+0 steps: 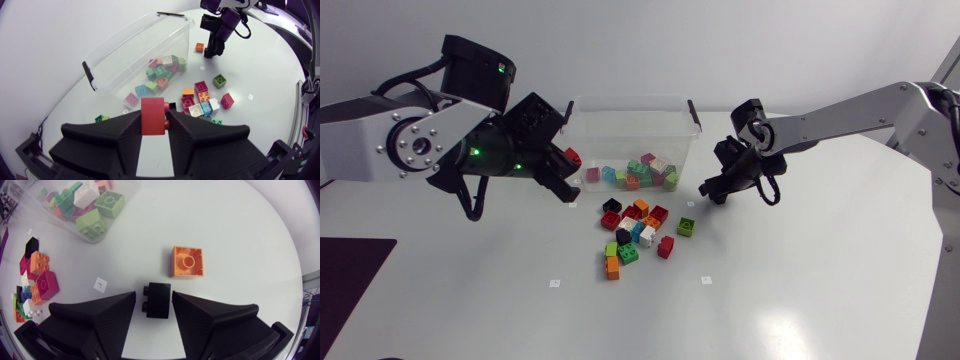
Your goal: Place the duplo bricks in the container
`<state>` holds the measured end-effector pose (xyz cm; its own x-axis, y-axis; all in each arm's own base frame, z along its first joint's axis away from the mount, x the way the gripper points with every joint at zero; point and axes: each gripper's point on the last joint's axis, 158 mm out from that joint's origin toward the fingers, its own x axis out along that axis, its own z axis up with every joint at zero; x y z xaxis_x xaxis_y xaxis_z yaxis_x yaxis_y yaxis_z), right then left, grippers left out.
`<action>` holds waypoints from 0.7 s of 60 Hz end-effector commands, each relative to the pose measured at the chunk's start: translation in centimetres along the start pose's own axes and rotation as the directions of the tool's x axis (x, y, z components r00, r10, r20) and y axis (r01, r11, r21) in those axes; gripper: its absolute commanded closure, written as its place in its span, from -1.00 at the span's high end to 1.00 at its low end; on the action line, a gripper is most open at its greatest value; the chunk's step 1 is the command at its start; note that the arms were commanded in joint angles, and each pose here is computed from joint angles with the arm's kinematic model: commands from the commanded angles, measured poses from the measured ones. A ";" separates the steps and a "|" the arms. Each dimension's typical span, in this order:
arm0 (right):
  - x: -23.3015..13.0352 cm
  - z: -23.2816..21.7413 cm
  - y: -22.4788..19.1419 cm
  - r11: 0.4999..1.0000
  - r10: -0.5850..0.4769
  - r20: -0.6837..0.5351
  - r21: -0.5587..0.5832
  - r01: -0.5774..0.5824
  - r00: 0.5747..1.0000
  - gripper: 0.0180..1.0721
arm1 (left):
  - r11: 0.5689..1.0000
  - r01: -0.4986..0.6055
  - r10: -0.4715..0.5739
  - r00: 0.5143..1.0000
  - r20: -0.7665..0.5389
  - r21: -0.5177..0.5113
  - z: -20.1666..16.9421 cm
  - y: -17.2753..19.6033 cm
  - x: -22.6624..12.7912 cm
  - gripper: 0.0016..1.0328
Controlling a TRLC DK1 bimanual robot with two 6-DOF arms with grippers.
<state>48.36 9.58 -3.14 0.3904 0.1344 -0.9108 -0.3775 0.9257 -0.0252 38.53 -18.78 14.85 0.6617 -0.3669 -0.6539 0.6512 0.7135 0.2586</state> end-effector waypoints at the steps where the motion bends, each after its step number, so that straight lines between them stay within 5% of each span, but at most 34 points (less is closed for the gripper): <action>1: 0.8 -0.3 0.4 1.000 0.002 -0.031 0.015 -0.001 1.000 -0.19 | 1.000 -0.016 0.016 1.000 0.016 0.011 0.6 0.5 -0.8 -0.53; 12: 1.4 -0.8 0.7 1.000 0.008 -0.053 0.012 -0.007 0.999 -0.60 | 1.000 -0.030 0.030 0.999 0.033 0.006 1.4 1.2 -1.3 -0.53; 42: -6.6 1.5 1.1 1.000 -0.009 0.062 0.018 0.008 0.998 -0.67 | 0.997 -0.057 0.061 0.994 0.094 -0.050 4.9 3.4 -0.6 -0.52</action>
<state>47.22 9.97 0.92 0.4149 0.1436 -0.8985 -0.3818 0.9238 -0.0287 40.66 -18.79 18.97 0.7197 -0.3765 -0.5834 0.6121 0.7406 0.2772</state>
